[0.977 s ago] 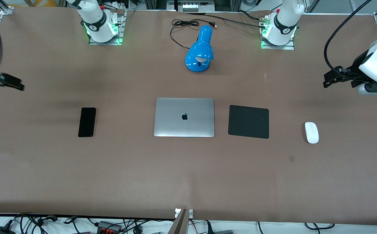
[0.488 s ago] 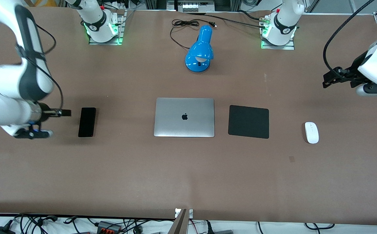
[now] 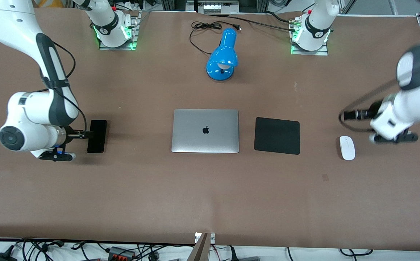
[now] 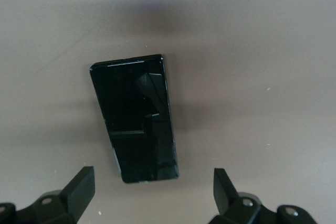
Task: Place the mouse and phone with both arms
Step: 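Reach the right gripper to the black phone while the left gripper reaches the mouse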
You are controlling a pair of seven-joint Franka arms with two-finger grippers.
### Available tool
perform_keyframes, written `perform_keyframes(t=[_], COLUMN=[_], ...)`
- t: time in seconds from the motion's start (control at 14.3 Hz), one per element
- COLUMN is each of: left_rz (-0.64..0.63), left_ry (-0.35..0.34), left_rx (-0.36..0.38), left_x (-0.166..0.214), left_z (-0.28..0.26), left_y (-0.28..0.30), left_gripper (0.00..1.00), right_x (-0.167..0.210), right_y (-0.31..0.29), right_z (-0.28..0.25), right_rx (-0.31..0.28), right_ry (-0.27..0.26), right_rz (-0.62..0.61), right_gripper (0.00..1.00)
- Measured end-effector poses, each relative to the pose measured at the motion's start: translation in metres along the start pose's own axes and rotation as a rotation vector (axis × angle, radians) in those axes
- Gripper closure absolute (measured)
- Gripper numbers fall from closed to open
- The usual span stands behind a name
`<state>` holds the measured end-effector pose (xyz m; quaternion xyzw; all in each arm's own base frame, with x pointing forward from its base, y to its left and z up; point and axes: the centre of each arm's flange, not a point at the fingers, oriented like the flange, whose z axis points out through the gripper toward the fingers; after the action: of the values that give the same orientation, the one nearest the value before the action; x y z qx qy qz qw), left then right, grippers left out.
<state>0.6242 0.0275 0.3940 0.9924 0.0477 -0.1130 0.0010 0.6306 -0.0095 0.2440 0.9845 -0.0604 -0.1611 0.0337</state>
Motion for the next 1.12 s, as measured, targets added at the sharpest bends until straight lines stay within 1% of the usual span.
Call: perform_keyframes(t=[0.21,0.35,0.42,0.56,0.84,0.98,1.12], left_rz=[0.034,0.035,0.035,0.039,0.067,0.095,0.106], left_ry=[0.075,0.108,0.126,0.162,0.230,0.237,0.239], left_rx=[-0.003,-0.006,-0.005,-0.002,0.003,0.007,0.009], left_x=[0.044,0.060,0.064,0.065,0.046,0.039,0.038], left_z=[0.063,0.099,0.115,0.144,0.199,0.212,0.214], left_y=[-0.054,-0.088,-0.096,-0.095,-0.080,-0.079,-0.081], left_gripper=[0.00,0.00,0.00,0.00,0.00,0.00,0.00], right_x=[-0.001,-0.002,-0.003,-0.007,-0.013,-0.017,-0.020], right_y=[-0.007,-0.007,-0.007,-0.007,-0.008,-0.007,-0.007], right_z=[0.009,0.021,0.030,0.046,0.058,0.059,0.065], right_rx=[0.004,0.029,0.033,0.033,0.032,0.033,0.034], right_ry=[0.017,0.033,0.042,0.057,0.076,0.099,0.112], right_rz=[0.039,0.051,0.053,0.036,-0.053,-0.082,-0.094], right_gripper=[0.00,0.00,0.00,0.00,0.00,0.00,0.00])
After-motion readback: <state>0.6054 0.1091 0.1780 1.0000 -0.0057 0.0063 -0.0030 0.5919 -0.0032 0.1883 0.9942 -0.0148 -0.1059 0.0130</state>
